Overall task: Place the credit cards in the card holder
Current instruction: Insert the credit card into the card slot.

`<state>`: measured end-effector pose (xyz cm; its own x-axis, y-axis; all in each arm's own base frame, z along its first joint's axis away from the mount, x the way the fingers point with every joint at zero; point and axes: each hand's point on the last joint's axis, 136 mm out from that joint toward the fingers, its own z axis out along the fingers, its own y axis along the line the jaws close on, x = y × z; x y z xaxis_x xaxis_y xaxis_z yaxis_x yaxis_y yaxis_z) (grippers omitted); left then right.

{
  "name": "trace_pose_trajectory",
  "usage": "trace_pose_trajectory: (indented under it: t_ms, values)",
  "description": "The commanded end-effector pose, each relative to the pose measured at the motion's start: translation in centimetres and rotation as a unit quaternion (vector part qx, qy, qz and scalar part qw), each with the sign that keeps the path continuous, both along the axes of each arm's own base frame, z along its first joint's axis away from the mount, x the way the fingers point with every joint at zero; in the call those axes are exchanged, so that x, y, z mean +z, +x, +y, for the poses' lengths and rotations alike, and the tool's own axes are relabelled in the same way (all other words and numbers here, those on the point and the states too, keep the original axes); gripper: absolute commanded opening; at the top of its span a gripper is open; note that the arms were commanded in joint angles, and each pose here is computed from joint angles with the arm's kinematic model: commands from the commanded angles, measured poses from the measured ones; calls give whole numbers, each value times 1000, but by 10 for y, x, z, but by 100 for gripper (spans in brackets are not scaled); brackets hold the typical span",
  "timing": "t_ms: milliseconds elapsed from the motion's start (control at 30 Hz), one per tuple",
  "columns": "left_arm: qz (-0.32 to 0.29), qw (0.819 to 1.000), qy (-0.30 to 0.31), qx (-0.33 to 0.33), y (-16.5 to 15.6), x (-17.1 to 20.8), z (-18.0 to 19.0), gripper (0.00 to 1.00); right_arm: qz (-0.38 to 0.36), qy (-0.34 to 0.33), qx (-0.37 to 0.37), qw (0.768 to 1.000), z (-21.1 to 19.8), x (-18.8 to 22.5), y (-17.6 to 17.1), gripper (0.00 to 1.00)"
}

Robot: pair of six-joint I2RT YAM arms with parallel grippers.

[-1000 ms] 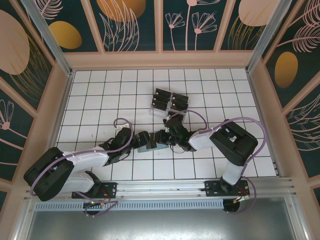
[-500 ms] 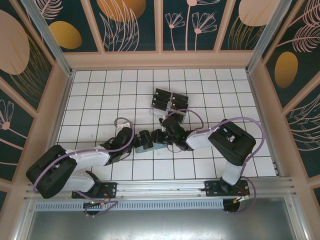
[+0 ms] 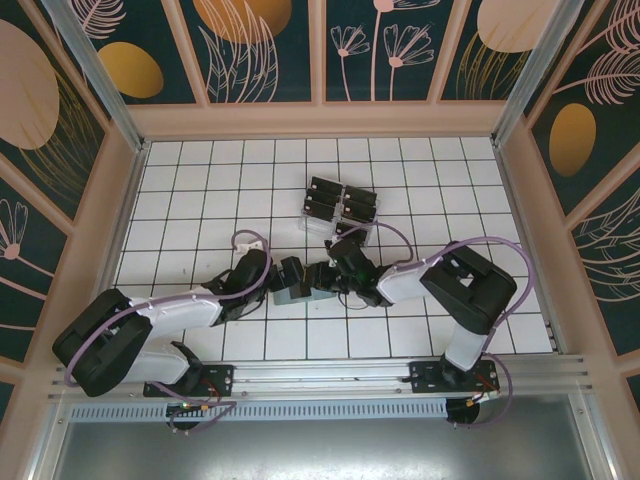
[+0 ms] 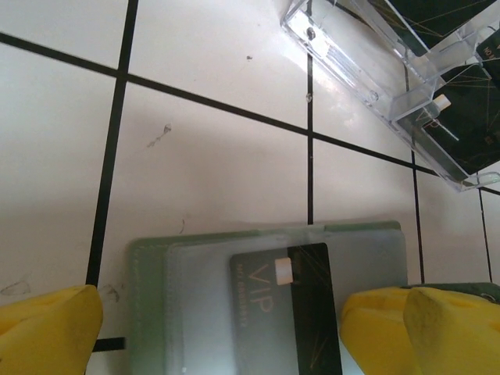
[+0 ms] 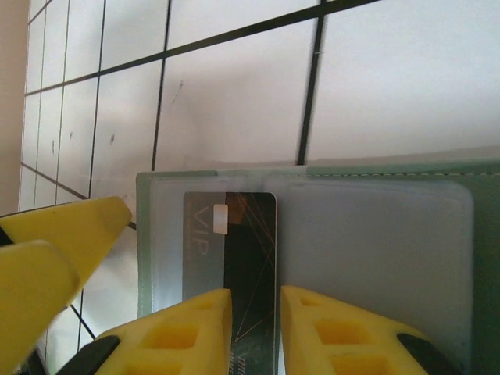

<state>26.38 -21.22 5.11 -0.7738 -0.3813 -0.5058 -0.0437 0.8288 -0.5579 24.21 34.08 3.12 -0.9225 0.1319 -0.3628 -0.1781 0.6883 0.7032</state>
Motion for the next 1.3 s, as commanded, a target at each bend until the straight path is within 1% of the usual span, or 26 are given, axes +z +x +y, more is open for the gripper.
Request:
trace_pose_trajectory:
  t_ms: [0,100,200,433,633,867,1267]
  values:
    - [-10,1000,21,-5,6,7,0,99,33,-59,-57,996,-41,-30,-5,24]
    - [-13,1000,19,-20,8,10,-6,99,32,-55,-70,996,-50,-27,-8,24]
    - [-17,999,8,-35,8,15,-14,99,22,-42,-62,997,-45,-18,-7,24]
    - [-14,997,-36,-62,1,23,-27,98,-2,-17,-39,999,-31,5,-1,22]
    - [-10,995,-73,-69,-7,26,-33,98,-3,-11,-32,999,-28,8,-3,19]
    - [-4,994,-84,-76,-6,20,-39,99,2,-8,-29,1000,-24,6,-4,15]
    - [3,994,-80,-79,-5,10,-41,98,4,-4,-27,1000,-23,5,-6,13]
